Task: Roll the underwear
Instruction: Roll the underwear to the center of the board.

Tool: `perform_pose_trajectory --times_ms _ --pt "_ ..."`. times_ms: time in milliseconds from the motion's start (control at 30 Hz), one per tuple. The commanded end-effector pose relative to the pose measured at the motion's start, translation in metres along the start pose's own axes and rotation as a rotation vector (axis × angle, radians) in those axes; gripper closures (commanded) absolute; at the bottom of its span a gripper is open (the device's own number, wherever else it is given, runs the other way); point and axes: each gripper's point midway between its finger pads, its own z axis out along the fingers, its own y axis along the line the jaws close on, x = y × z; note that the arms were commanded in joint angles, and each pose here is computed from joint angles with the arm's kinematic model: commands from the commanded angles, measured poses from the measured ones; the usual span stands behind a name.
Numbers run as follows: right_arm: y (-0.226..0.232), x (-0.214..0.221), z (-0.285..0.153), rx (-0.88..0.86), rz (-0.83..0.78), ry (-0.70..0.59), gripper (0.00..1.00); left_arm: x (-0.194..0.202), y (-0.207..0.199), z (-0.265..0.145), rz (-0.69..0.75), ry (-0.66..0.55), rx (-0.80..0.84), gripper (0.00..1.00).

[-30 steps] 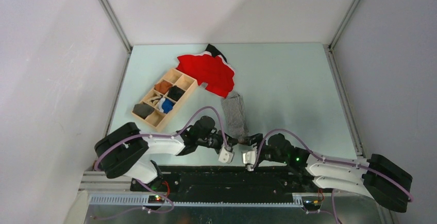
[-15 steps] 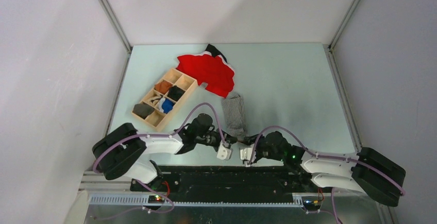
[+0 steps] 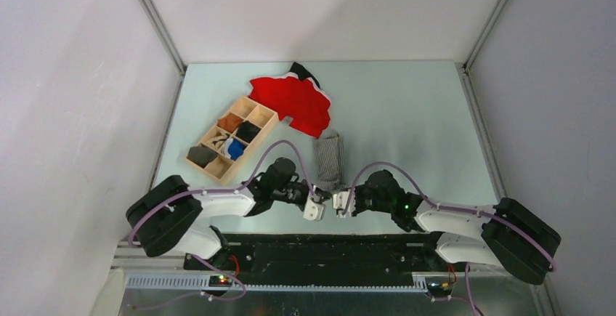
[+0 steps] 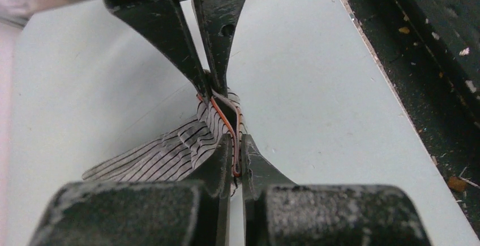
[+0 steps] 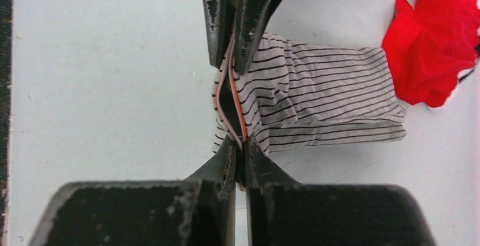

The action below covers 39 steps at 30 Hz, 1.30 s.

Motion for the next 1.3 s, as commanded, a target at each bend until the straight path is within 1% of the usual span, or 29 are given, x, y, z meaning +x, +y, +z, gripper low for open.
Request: perform_pose_trajectory --times_ms 0,33,67,100,133,167,200,233,267,333,367,500,633,667,700,733,867,900,933,967,1000,1033,1067,1100,1133,1167,1200,1233,1267 --pt "-0.001 -0.017 -0.006 -0.099 0.029 -0.064 0.97 -0.015 0.011 -0.010 -0.150 -0.024 -0.050 1.00" --pt "-0.004 -0.018 -0.009 -0.105 0.036 -0.067 0.98 -0.015 0.010 -0.011 -0.184 -0.018 -0.052 1.00" --pt "0.008 -0.016 -0.013 -0.171 0.045 -0.068 0.99 -0.016 0.012 -0.013 -0.253 -0.014 -0.068 1.00" --pt "0.013 -0.013 -0.017 -0.214 0.066 -0.047 0.99 -0.017 0.013 -0.015 -0.288 -0.014 -0.081 1.00" --pt "0.018 -0.017 -0.020 -0.250 0.068 -0.063 1.00 -0.017 0.014 -0.016 -0.375 -0.015 -0.100 1.00" --pt "0.023 -0.017 -0.024 -0.294 0.085 -0.048 1.00 -0.018 0.016 -0.017 -0.410 -0.017 -0.110 1.00" --pt "0.023 -0.022 -0.025 -0.323 0.070 -0.063 1.00 -0.019 0.016 -0.018 -0.491 -0.021 -0.118 1.00" --pt "0.031 -0.020 -0.028 -0.366 0.084 -0.047 1.00 -0.019 0.016 -0.018 -0.529 -0.029 -0.125 1.00" --pt "0.028 -0.025 -0.028 -0.382 0.092 -0.056 1.00 -0.022 0.015 -0.018 -0.599 -0.043 -0.126 1.00" --pt "0.031 -0.028 -0.030 -0.427 0.123 -0.043 1.00 -0.025 0.012 -0.017 -0.690 -0.066 -0.107 1.00" --pt "0.039 -0.025 -0.032 -0.475 0.152 -0.022 1.00 -0.027 0.009 -0.017 -0.744 -0.082 -0.086 1.00" --pt "0.038 -0.028 -0.032 -0.538 0.215 0.014 1.00 -0.027 0.002 -0.017 -0.838 -0.106 -0.031 1.00" --pt "0.032 -0.026 -0.026 -0.553 0.262 0.046 1.00 -0.027 0.002 -0.011 -0.869 -0.136 0.012 1.00" --pt "0.027 -0.028 -0.025 -0.552 0.269 0.050 1.00 -0.031 0.008 -0.009 -0.861 -0.157 0.015 1.00" --pt "0.027 -0.024 -0.023 -0.563 0.293 0.064 1.00 -0.031 0.005 -0.006 -0.892 -0.164 0.046 1.00" --pt "0.023 -0.026 -0.023 -0.564 0.310 0.068 1.00 -0.033 0.011 -0.005 -0.894 -0.180 0.052 1.00" --pt "0.016 -0.019 -0.020 -0.598 0.378 0.096 1.00 -0.028 0.009 -0.001 -1.042 -0.256 0.156 1.00" --pt "0.012 -0.019 -0.020 -0.594 0.384 0.096 0.99 -0.033 0.017 -0.001 -1.067 -0.296 0.152 1.00" --pt "0.011 -0.018 -0.020 -0.598 0.384 0.093 0.98 -0.029 0.016 -0.002 -1.100 -0.311 0.160 1.00" --pt "0.008 -0.017 -0.020 -0.588 0.386 0.089 0.95 -0.037 0.027 -0.005 -1.097 -0.360 0.149 1.00" --pt "0.005 -0.019 -0.021 -0.580 0.379 0.074 0.94 -0.038 0.025 -0.007 -1.158 -0.372 0.163 1.00" --pt "0.002 -0.019 -0.023 -0.570 0.377 0.068 0.90 -0.043 0.033 -0.009 -1.122 -0.409 0.153 1.00" --pt "-0.006 -0.025 -0.024 -0.537 0.356 0.041 0.87 -0.046 0.032 -0.010 -1.143 -0.418 0.167 1.00" --pt "-0.003 -0.024 -0.026 -0.526 0.354 0.036 0.79 -0.048 0.035 -0.011 -1.122 -0.434 0.164 1.00" --pt "-0.017 -0.033 -0.028 -0.456 0.308 -0.008 0.76 -0.049 0.036 -0.011 -1.122 -0.437 0.165 1.00" --pt "-0.008 -0.029 -0.030 -0.445 0.301 -0.007 0.69 -0.049 0.036 -0.011 -1.114 -0.440 0.163 1.00" --pt "-0.024 -0.039 -0.030 -0.344 0.237 -0.045 0.63 -0.048 0.036 -0.011 -1.107 -0.439 0.160 1.00" --pt "-0.022 -0.035 -0.027 -0.293 0.209 -0.062 0.60 -0.047 0.035 -0.011 -1.104 -0.438 0.159 1.00" --pt "-0.014 -0.032 -0.031 -0.259 0.192 -0.055 0.53 -0.046 0.035 -0.010 -1.097 -0.436 0.156 1.00"
